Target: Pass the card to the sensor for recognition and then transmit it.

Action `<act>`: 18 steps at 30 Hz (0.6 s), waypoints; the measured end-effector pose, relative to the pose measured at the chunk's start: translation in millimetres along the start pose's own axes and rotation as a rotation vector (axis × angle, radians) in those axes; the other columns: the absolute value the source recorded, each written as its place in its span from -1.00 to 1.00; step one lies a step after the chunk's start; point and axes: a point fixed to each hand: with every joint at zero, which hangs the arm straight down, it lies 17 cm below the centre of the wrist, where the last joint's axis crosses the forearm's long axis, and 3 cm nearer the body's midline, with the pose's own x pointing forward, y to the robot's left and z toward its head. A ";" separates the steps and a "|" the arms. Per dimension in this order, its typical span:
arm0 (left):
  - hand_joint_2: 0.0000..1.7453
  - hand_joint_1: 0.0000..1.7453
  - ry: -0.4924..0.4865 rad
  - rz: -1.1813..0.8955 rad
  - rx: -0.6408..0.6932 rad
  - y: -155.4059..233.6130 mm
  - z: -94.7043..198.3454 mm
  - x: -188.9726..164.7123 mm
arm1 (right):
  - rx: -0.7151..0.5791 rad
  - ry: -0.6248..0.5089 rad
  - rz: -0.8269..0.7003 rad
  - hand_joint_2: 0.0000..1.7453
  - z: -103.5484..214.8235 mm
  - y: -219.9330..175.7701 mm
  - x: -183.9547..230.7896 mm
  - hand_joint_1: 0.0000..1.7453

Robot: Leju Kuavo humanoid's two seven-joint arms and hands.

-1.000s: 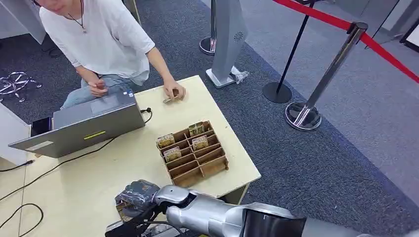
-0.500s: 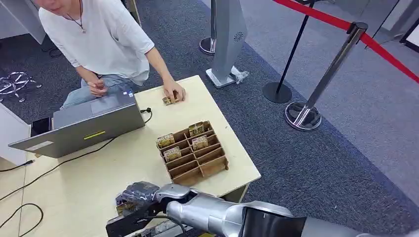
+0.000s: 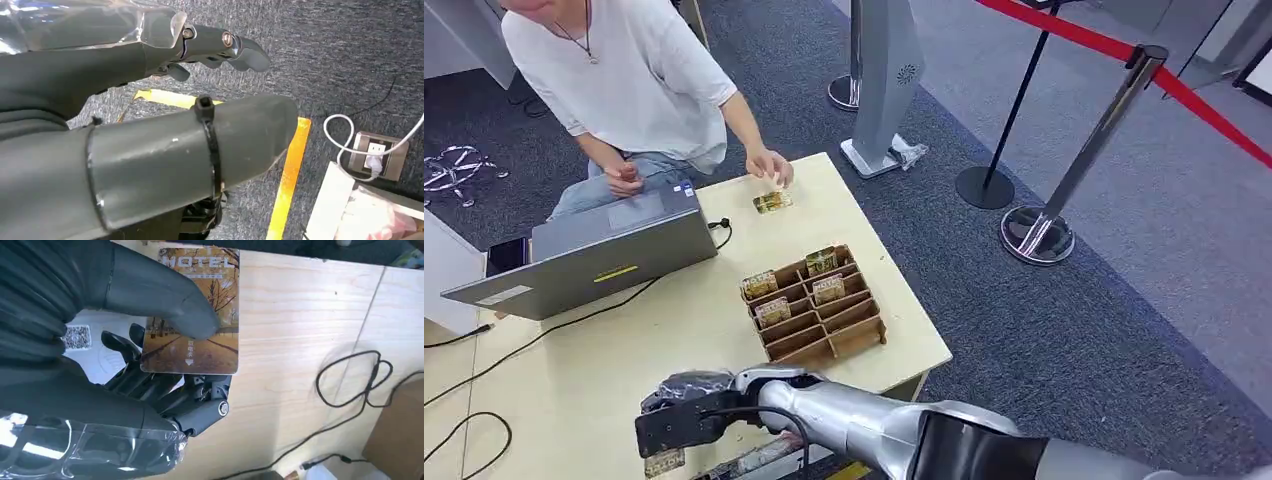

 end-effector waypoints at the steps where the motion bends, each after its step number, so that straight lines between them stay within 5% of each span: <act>1: -1.00 -1.00 0.006 0.001 0.000 0.1 -0.1 -0.8 | -0.010 0.001 0.006 1.00 -0.8 -3.6 0.9 1.00; 18: -1.00 -1.00 0.031 0.025 0.037 4.9 0.0 -5.3 | -0.076 0.086 0.143 1.00 -16.7 -44.2 -1.5 1.00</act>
